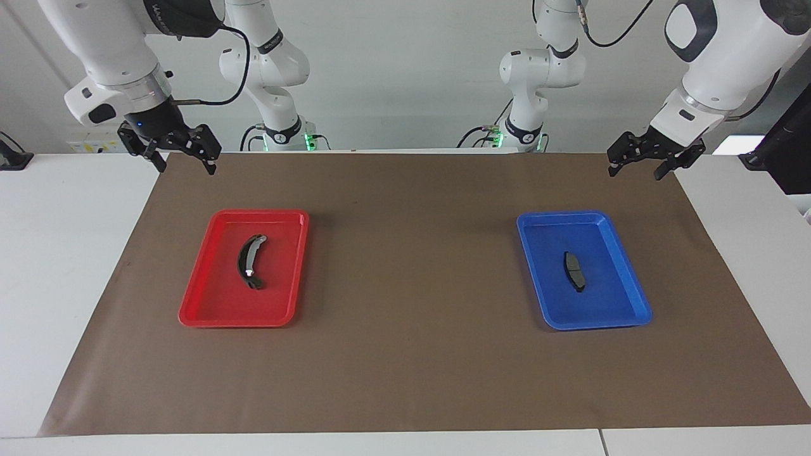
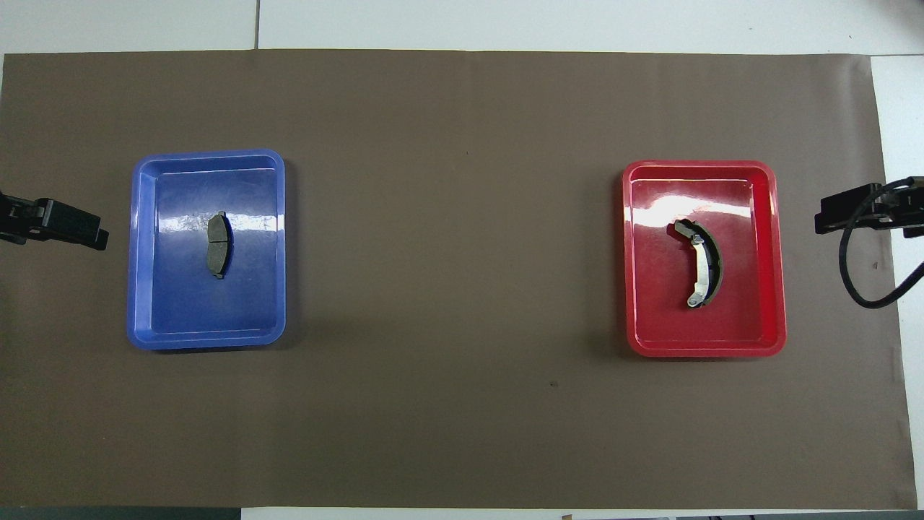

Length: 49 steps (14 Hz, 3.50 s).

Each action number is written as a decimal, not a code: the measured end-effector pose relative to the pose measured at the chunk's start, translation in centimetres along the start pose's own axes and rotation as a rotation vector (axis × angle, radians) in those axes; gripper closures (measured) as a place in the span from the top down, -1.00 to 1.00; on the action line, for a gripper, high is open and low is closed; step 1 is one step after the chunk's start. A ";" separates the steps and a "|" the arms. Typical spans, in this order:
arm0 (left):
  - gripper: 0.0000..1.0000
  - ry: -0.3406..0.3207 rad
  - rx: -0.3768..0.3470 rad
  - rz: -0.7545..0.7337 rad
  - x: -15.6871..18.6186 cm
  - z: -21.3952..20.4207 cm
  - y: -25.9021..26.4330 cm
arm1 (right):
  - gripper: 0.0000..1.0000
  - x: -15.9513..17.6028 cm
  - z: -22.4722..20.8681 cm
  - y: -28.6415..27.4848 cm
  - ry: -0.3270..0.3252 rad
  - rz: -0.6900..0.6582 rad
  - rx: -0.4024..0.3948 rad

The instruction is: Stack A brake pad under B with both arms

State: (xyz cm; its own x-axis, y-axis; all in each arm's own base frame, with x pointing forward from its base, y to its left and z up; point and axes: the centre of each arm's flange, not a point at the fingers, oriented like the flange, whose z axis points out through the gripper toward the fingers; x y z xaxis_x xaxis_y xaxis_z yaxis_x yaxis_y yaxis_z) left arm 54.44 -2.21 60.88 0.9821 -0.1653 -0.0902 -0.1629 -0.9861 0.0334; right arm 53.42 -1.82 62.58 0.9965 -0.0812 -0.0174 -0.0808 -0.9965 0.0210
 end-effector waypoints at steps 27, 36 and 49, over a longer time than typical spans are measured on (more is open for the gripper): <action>0.91 0.180 0.028 -0.042 4.5 20.4 -0.1 | 1.00 0.0 0.0 0.0 0.000 0.000 0.000; 0.81 0.165 0.033 -0.064 4.5 30.3 0.9 | 1.00 0.0 0.0 0.0 -0.001 0.000 0.000; -0.22 0.127 0.017 -0.054 2.8 20.4 1.9 | 1.00 0.9 1.4 -0.1 0.054 0.001 0.013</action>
State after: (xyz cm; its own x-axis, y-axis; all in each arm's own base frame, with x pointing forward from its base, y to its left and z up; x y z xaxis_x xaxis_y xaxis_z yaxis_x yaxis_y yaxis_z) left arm 54.94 -4.94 40.36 0.9933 -0.1098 0.0357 -0.1104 -0.9938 0.0147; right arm 54.27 -1.83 61.12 0.9960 -0.0817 0.0363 -0.0821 -0.9966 0.0082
